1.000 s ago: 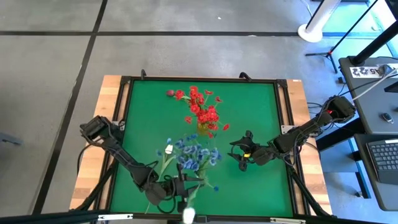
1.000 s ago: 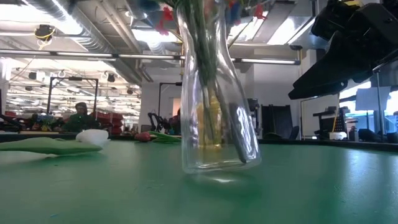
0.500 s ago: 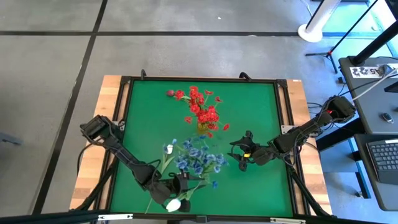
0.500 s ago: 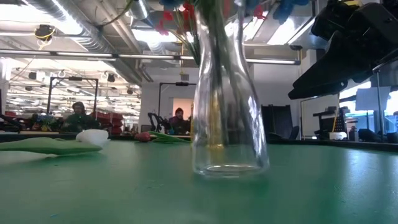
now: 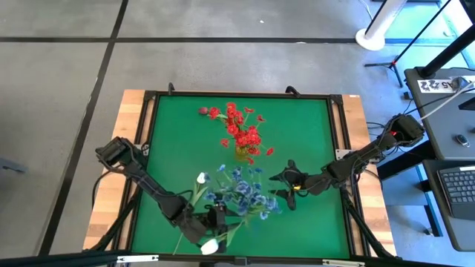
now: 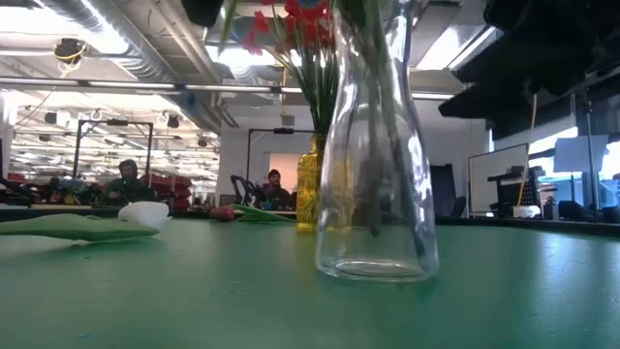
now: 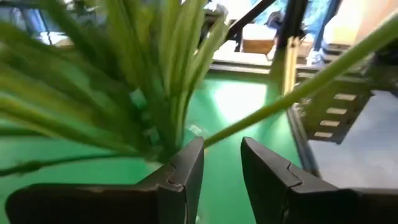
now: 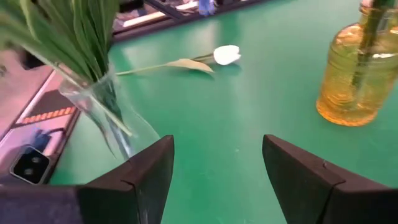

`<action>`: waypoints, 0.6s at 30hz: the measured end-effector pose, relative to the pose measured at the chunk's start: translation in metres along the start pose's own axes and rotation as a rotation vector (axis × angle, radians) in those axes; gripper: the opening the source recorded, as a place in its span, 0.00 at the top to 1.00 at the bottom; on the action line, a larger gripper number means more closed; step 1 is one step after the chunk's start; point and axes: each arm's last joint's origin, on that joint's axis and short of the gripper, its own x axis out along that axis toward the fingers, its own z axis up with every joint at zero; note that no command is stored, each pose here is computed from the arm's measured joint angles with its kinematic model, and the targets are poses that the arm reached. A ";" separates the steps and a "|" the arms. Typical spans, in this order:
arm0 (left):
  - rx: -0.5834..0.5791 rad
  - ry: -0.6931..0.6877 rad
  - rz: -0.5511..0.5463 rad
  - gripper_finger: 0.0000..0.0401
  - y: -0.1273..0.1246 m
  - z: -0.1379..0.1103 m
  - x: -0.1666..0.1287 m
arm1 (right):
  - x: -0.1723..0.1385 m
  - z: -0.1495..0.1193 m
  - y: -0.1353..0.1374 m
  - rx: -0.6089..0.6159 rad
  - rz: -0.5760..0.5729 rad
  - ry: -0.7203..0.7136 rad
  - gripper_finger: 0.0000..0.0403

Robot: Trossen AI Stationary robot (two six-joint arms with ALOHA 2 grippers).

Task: Sort flowers into vase by color
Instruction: Put the bottom white flower into the transparent vase

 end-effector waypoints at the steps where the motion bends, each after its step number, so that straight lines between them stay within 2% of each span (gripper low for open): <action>1: -0.006 0.011 0.007 0.74 0.001 -0.001 0.001 | 0.000 0.001 0.000 0.002 0.007 -0.005 0.40; 8: -0.040 0.043 0.011 0.72 0.005 -0.004 0.004 | 0.000 0.001 0.002 -0.005 0.035 -0.004 0.40; 18: -0.052 0.071 0.018 0.61 0.005 -0.005 0.001 | 0.000 0.000 0.002 -0.020 0.040 0.008 0.40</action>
